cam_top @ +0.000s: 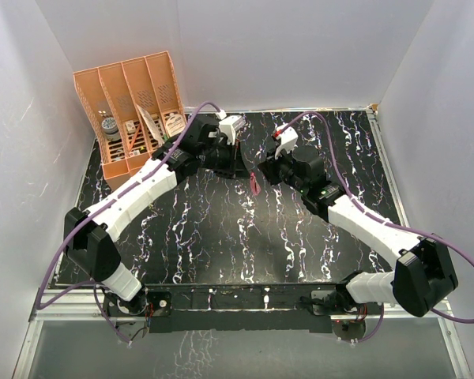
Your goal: Put the keys on the keyring
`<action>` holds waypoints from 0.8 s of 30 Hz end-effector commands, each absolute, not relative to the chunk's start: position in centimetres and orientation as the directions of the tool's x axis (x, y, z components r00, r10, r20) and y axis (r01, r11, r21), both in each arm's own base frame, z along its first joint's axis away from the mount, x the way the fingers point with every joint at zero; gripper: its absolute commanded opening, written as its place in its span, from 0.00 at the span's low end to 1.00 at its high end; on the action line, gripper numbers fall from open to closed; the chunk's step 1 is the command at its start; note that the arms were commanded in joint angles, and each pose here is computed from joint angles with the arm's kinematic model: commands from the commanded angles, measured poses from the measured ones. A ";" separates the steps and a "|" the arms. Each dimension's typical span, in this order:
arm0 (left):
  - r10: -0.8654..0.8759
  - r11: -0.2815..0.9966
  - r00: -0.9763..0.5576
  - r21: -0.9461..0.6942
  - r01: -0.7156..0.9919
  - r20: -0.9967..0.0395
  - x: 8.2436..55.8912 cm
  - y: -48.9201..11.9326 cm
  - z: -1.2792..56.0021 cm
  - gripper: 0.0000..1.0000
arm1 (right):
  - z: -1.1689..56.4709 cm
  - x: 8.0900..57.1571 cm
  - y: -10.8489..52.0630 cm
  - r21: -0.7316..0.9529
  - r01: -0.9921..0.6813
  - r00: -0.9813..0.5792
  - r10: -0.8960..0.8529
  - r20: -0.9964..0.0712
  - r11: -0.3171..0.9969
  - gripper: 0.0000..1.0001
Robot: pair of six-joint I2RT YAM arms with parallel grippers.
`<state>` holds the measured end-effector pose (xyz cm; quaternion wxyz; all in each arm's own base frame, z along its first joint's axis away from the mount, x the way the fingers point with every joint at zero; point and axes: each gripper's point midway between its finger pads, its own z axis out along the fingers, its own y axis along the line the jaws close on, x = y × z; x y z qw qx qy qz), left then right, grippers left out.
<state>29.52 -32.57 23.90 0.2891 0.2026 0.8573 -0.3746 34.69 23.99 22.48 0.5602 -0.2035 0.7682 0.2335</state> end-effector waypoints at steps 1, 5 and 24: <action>0.153 0.579 -0.753 -0.560 0.593 -0.640 28.0 -33.0 25.7 0.00 | 25.4 35.4 23.6 0.096 -0.564 -0.200 -0.022 -0.980 0.820 0.00; 0.161 0.580 -0.753 -0.556 0.595 -0.638 27.9 -33.0 25.7 0.00 | 25.9 35.3 23.5 0.100 -0.563 -0.192 -0.012 -0.981 0.821 0.04; 0.338 0.594 -0.703 -0.438 0.675 -0.625 29.0 -32.4 24.2 0.00 | 29.3 32.1 23.9 0.122 -0.653 -0.135 0.043 -0.990 0.747 0.29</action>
